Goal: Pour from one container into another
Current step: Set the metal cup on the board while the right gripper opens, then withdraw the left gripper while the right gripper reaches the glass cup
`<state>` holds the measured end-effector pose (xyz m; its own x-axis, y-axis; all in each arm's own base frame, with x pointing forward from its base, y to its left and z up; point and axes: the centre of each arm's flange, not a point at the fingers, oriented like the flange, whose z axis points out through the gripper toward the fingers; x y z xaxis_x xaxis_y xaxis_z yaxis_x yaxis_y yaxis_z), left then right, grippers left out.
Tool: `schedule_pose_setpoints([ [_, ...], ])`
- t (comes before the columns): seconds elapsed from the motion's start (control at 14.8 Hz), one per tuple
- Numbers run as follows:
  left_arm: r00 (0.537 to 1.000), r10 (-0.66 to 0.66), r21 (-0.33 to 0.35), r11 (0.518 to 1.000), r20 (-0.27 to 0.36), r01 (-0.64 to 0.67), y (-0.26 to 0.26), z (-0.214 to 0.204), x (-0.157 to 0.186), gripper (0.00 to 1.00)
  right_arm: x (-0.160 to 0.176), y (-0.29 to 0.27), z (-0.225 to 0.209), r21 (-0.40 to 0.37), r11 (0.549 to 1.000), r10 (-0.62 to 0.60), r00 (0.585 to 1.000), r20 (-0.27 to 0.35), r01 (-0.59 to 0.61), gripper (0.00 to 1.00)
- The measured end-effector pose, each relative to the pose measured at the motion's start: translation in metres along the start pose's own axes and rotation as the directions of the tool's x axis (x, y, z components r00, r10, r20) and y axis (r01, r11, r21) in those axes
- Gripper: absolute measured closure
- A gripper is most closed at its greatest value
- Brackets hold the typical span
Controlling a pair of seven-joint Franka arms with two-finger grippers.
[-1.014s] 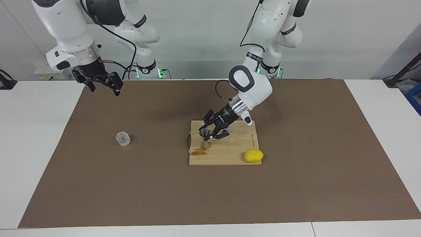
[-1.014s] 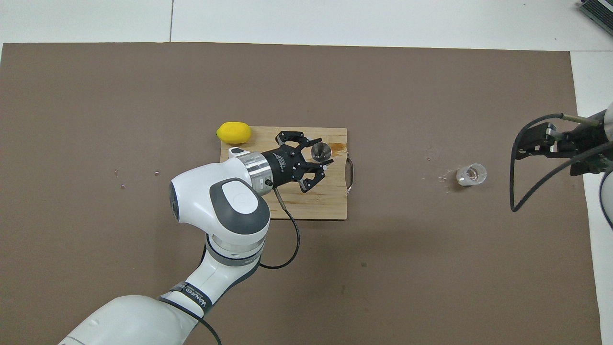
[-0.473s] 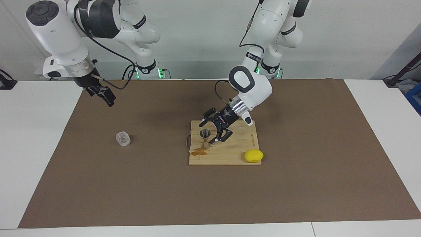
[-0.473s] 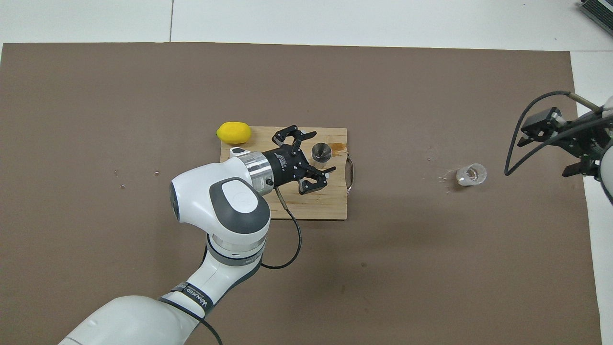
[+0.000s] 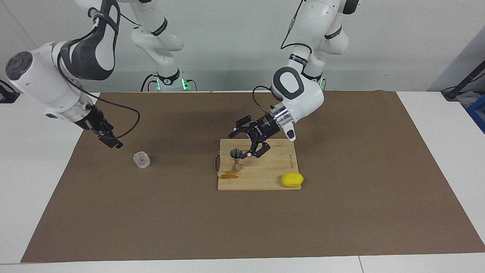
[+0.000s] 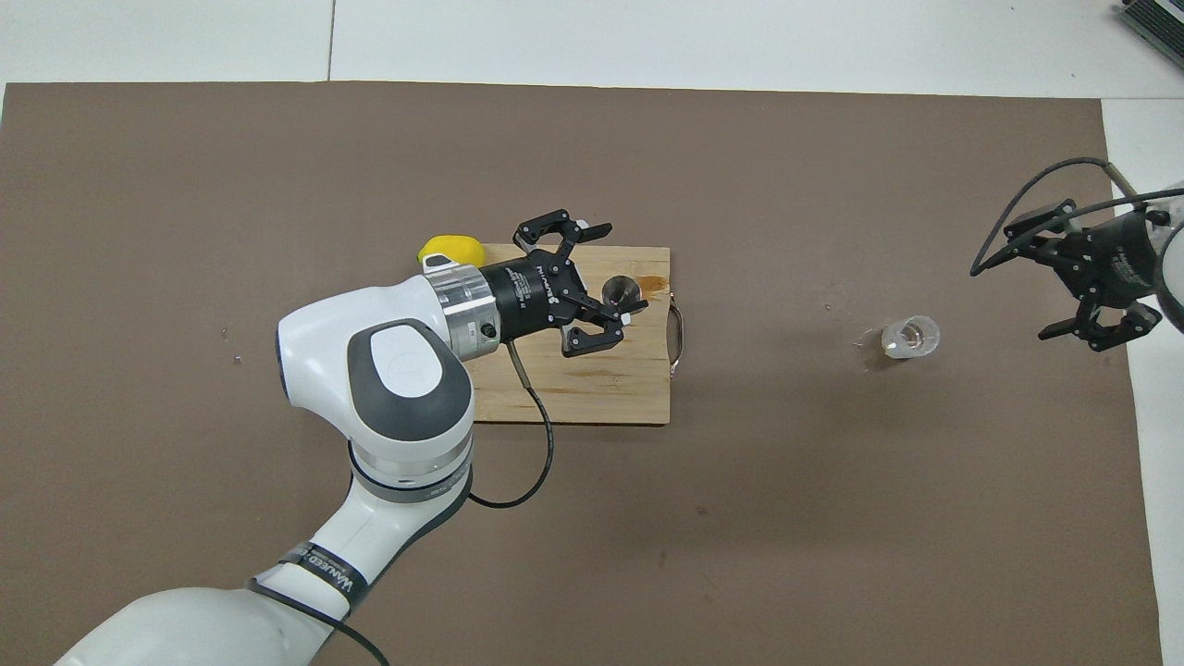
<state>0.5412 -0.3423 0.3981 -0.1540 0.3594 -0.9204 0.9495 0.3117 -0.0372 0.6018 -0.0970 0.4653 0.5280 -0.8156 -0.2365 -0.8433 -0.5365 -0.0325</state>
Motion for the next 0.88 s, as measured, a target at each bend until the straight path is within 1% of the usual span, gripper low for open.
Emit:
schedule_pose_setpoints([
  [0.14,0.998,0.068,0.069,0.995,-0.006,-0.067,0.019,-0.019,-0.002,0.00,0.024,0.004,0.024,0.012,0.999,0.043,0.998,0.037,-0.044,0.00],
  [0.27,0.990,0.138,0.135,0.982,-0.031,-0.132,0.040,-0.043,0.002,0.00,0.038,0.005,0.044,0.030,0.996,0.075,0.994,0.077,-0.078,0.00],
  [0.34,0.980,0.189,0.174,0.969,-0.056,-0.176,0.050,-0.058,0.004,0.00,0.043,0.005,0.052,0.039,0.995,0.090,0.992,0.089,-0.094,0.00],
  [0.47,0.944,0.307,0.256,0.928,-0.121,-0.269,0.069,-0.092,0.002,0.00,0.052,0.008,0.067,0.058,0.989,0.128,0.984,0.121,-0.136,0.00],
  [0.61,0.884,0.429,0.329,0.875,-0.185,-0.356,0.083,-0.124,-0.007,0.00,0.068,0.018,0.086,0.066,0.979,0.178,0.969,0.173,-0.192,0.00],
  [0.74,0.802,0.542,0.404,0.812,-0.251,-0.422,0.090,-0.144,-0.018,0.00,0.086,0.032,0.106,0.061,0.968,0.225,0.949,0.219,-0.244,0.00],
  [0.88,0.721,0.630,0.478,0.747,-0.288,-0.462,0.092,-0.155,-0.029,0.00,0.102,0.044,0.125,0.061,0.955,0.264,0.927,0.266,-0.289,0.00],
])
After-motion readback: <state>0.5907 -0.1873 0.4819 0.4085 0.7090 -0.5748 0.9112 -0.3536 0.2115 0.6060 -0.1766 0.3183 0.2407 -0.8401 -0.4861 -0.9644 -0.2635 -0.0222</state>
